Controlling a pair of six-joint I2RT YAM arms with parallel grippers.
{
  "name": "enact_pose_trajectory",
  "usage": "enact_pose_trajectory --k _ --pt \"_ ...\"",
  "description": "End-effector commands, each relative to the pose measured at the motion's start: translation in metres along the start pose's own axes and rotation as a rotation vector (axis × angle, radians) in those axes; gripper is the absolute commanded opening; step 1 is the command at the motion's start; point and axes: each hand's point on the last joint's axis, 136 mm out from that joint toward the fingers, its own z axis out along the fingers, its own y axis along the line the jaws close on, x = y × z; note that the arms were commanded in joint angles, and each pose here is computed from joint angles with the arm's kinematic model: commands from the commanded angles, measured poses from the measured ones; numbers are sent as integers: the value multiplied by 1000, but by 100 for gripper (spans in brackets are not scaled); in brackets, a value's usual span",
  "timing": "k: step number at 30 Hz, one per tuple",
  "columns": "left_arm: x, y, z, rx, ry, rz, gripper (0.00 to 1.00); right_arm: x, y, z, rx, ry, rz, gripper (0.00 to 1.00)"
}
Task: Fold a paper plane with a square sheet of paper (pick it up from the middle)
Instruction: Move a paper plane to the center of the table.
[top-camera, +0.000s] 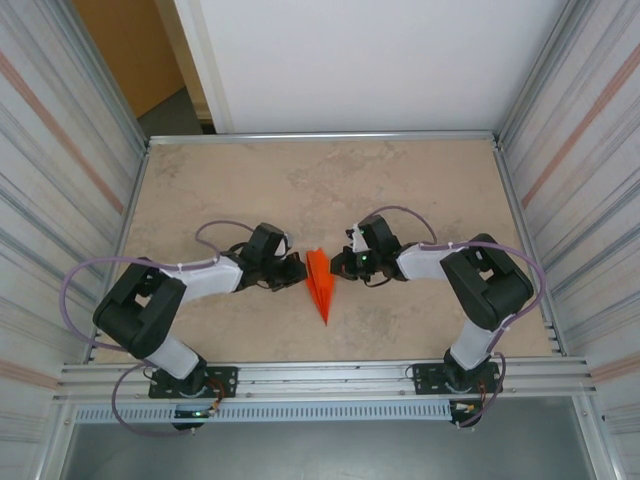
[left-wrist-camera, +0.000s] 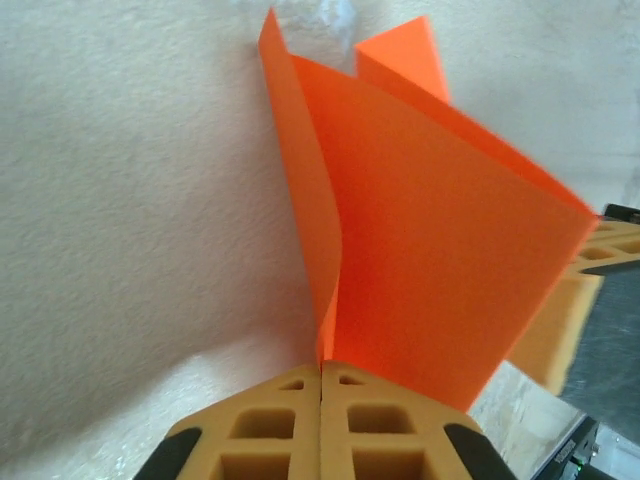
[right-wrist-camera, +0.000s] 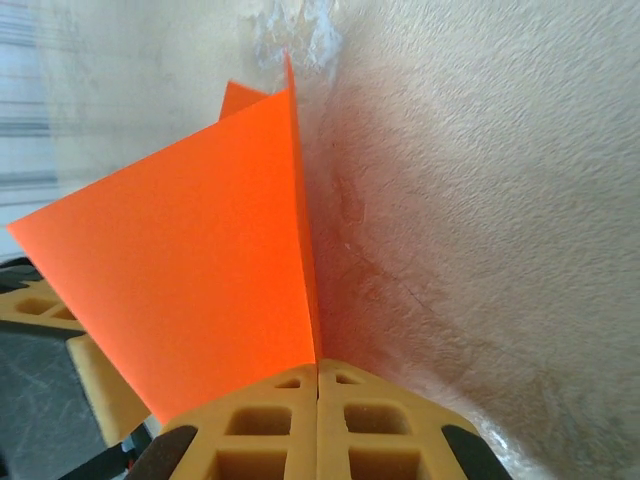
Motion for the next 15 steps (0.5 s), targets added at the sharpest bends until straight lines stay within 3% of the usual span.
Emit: enact_pose_trajectory --k 1,15 --pt "-3 7 -9 -54 -14 7 2 -12 8 -18 -14 -52 2 1" --pt "-9 19 -33 -49 -67 2 1 -26 -5 -36 32 -110 18 1"
